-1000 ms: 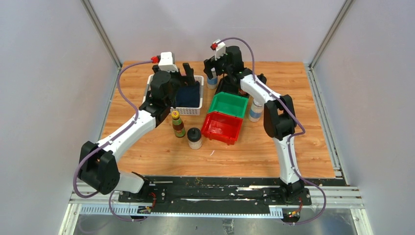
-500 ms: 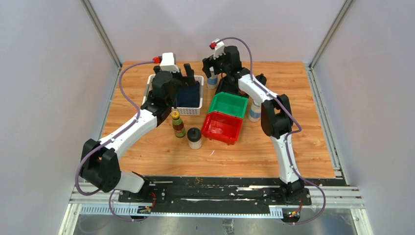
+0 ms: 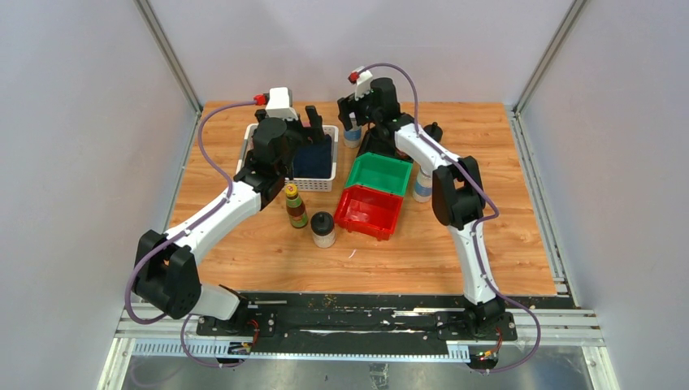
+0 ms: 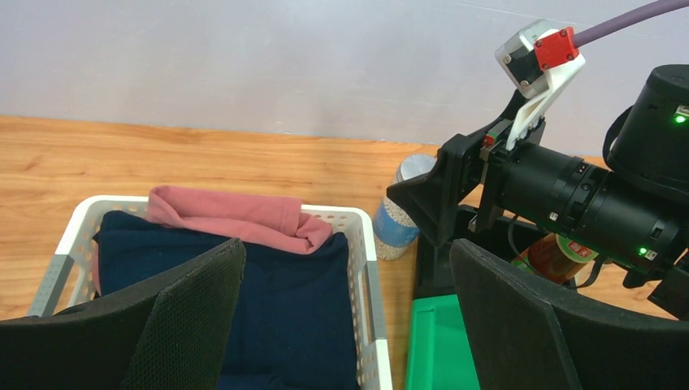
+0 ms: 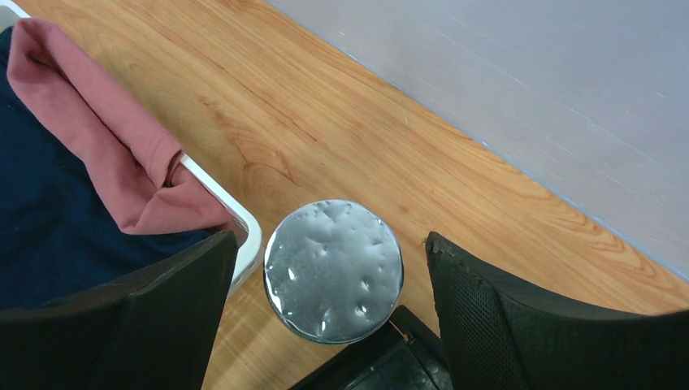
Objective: Organize the condiment bottles
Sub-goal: Pick up the bottle from the corner of the board.
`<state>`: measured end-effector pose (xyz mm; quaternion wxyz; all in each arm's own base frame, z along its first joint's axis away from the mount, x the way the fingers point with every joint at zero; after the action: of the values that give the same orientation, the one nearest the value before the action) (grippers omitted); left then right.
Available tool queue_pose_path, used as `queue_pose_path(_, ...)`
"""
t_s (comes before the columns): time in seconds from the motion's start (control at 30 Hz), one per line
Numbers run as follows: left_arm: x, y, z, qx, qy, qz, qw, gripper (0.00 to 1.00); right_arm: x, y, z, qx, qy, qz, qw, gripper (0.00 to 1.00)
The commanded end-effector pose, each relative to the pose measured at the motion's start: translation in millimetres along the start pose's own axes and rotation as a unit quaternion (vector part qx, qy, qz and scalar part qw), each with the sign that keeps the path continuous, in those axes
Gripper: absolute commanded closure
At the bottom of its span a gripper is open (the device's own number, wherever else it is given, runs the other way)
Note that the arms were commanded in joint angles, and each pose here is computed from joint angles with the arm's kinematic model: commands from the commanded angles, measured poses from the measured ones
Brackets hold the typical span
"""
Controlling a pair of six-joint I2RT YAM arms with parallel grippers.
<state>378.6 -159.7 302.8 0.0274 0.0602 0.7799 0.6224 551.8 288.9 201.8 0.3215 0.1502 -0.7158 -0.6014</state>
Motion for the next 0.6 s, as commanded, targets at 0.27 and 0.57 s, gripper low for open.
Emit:
queue_pose_path(0.27,-1.9,14.0,-4.1,0.009,0.001,-0.015,1.000,0.00,-5.3,-2.7,5.8,0.003,-0.005,0.020,1.000,0.22)
queue_pose_path(0.57,-2.3,13.3,-4.3,0.010,0.002,-0.015,1.000,0.00,-6.2,-4.0,6.1,0.002,-0.001,0.030,1.000,0.48)
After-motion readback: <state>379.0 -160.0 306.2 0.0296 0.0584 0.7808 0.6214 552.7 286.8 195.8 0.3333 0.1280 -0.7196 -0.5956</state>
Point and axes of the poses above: each gripper's point midway between its finger pads, its own x axis back along the fingers, its own z axis along the line the jaws close on, y = z × x, the point moved 6 cm from there along x, back along the fingers, and after that the axes turned 1 degree about x, right-handed, at the moved point
